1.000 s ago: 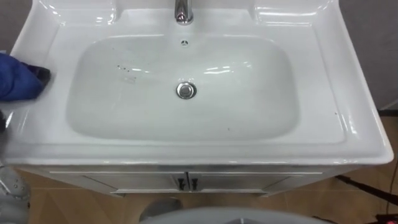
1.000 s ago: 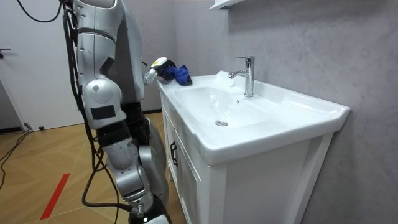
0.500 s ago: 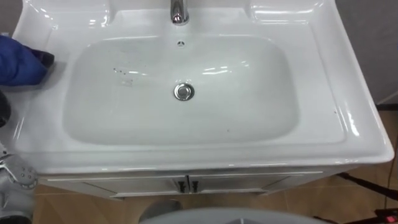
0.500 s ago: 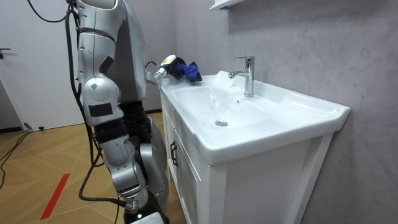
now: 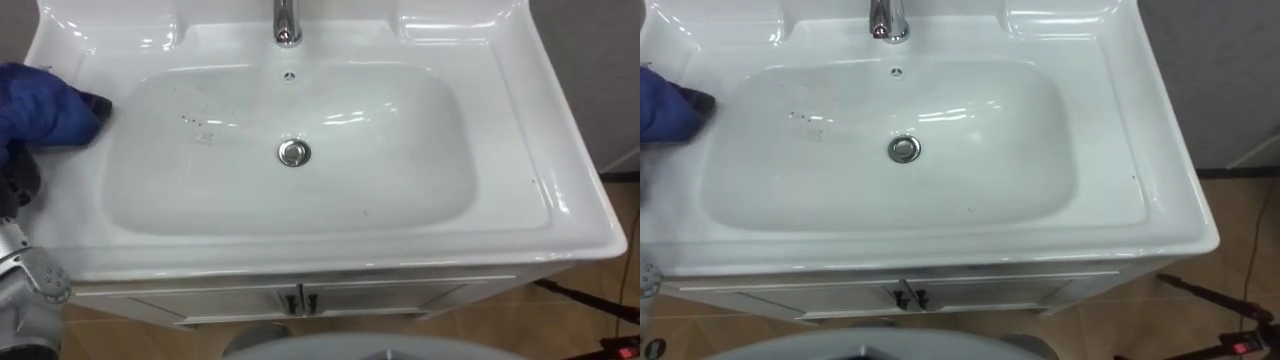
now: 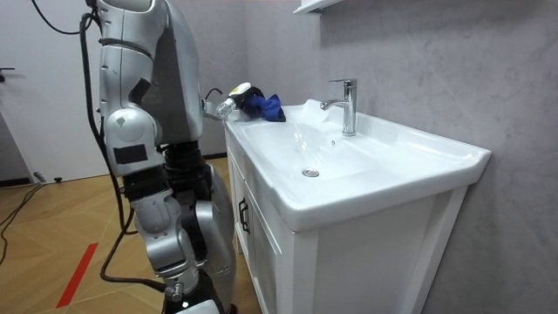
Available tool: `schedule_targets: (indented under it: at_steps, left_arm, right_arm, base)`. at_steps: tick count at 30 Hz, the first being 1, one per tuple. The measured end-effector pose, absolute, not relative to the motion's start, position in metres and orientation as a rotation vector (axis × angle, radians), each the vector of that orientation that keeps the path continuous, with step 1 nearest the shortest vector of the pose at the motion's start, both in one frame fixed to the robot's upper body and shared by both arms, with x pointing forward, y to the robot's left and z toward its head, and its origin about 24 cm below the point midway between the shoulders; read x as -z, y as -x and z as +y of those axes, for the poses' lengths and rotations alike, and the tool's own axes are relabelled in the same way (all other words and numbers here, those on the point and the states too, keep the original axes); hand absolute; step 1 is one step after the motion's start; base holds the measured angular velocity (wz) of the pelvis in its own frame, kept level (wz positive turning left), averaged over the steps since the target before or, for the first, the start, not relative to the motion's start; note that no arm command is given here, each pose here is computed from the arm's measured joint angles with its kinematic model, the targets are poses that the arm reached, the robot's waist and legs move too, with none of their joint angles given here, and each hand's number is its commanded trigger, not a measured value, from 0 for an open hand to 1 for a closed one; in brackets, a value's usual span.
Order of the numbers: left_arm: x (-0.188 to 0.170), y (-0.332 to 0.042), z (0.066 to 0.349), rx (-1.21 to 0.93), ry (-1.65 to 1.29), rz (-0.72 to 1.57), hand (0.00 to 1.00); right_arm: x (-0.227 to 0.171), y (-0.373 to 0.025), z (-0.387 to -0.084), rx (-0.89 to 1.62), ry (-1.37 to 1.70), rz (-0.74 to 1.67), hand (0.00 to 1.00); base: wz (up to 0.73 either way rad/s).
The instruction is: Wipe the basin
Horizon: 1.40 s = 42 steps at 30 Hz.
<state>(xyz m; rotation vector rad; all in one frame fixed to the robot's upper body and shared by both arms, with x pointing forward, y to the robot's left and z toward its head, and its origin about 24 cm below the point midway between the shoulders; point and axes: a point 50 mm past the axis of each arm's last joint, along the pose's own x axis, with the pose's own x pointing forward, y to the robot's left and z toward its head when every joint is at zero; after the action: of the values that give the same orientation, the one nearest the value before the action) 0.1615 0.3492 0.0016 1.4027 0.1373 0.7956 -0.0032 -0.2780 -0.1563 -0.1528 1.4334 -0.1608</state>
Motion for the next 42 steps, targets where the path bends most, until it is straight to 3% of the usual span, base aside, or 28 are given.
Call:
schedule_targets:
  at_steps: [6, 7, 8, 9, 10, 42]
  left_arm:
    - [0.009, -0.156, 0.345, -0.788, -1.401, 0.206, 1.00]
    - [0.011, -0.155, 0.344, -0.786, -1.397, 0.216, 0.93]
    - [0.015, -0.152, 0.342, -0.778, -1.392, 0.237, 0.61]
    - [0.018, -0.150, 0.341, -0.771, -1.384, 0.249, 0.11]
    - [0.019, -0.150, 0.340, -0.769, -1.381, 0.254, 0.00]
    - [0.017, -0.161, 0.330, -0.733, -1.348, 0.241, 0.00]
  right_arm:
    - [0.156, 0.005, -0.278, 0.155, 0.151, 1.445, 0.00]
    - [0.156, 0.005, -0.277, 0.151, 0.153, 1.446, 0.00]
    - [0.156, 0.004, -0.277, 0.137, 0.159, 1.449, 0.00]
    - [0.156, 0.003, -0.277, 0.123, 0.164, 1.453, 0.00]
    - [0.156, 0.002, -0.277, 0.120, 0.162, 1.456, 0.00]
    - [0.156, -0.020, -0.277, 0.119, 0.163, 1.413, 0.00]
  base:
    - [-0.08]
    - [-0.10]
    - [-0.08]
    - [-0.09]
    - [-0.09]
    - [0.01]
